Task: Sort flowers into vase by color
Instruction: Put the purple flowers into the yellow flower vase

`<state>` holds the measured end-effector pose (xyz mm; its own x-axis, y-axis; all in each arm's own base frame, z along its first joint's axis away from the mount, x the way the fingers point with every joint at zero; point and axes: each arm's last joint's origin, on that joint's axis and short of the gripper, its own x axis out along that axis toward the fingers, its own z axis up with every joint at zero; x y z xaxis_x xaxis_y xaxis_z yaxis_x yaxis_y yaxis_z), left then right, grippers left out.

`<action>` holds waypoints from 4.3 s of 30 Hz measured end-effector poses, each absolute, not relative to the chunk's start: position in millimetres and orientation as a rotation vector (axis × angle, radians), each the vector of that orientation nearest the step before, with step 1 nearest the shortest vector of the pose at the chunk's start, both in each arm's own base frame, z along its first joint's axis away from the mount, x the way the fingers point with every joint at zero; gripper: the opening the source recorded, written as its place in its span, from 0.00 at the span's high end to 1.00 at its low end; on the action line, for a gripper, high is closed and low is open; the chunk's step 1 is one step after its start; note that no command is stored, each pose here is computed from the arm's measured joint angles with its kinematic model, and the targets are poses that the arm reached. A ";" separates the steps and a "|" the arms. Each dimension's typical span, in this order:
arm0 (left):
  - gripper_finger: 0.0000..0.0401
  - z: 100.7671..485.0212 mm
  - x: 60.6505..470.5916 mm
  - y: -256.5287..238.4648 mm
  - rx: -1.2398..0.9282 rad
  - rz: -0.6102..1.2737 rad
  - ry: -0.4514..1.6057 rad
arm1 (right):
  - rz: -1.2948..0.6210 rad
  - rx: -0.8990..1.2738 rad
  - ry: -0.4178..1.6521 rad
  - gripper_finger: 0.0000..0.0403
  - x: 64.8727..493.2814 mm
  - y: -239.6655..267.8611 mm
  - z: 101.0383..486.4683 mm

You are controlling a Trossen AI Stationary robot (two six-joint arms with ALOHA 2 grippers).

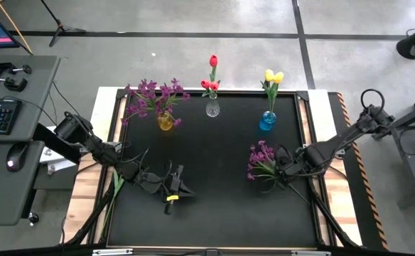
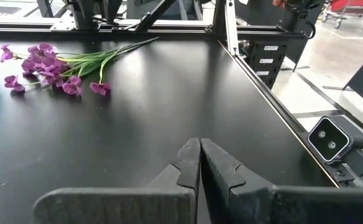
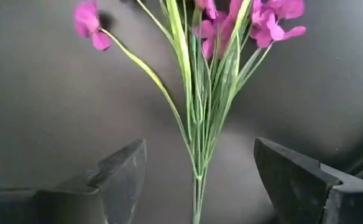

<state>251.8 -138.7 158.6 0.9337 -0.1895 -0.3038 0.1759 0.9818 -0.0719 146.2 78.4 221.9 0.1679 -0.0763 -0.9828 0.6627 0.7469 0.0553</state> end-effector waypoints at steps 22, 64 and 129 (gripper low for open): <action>1.00 158.2 251.2 -139.8 -0.040 -0.191 0.321 | -0.560 0.472 1.569 0.30 153.5 87.7 138.2; 1.00 318.2 146.8 -119.2 0.119 0.098 -0.305 | 0.179 -0.043 -0.018 1.00 372.9 67.9 237.7; 1.00 354.2 90.8 -106.4 0.153 -0.038 -0.505 | -0.110 -0.580 0.037 1.00 541.3 -94.8 255.8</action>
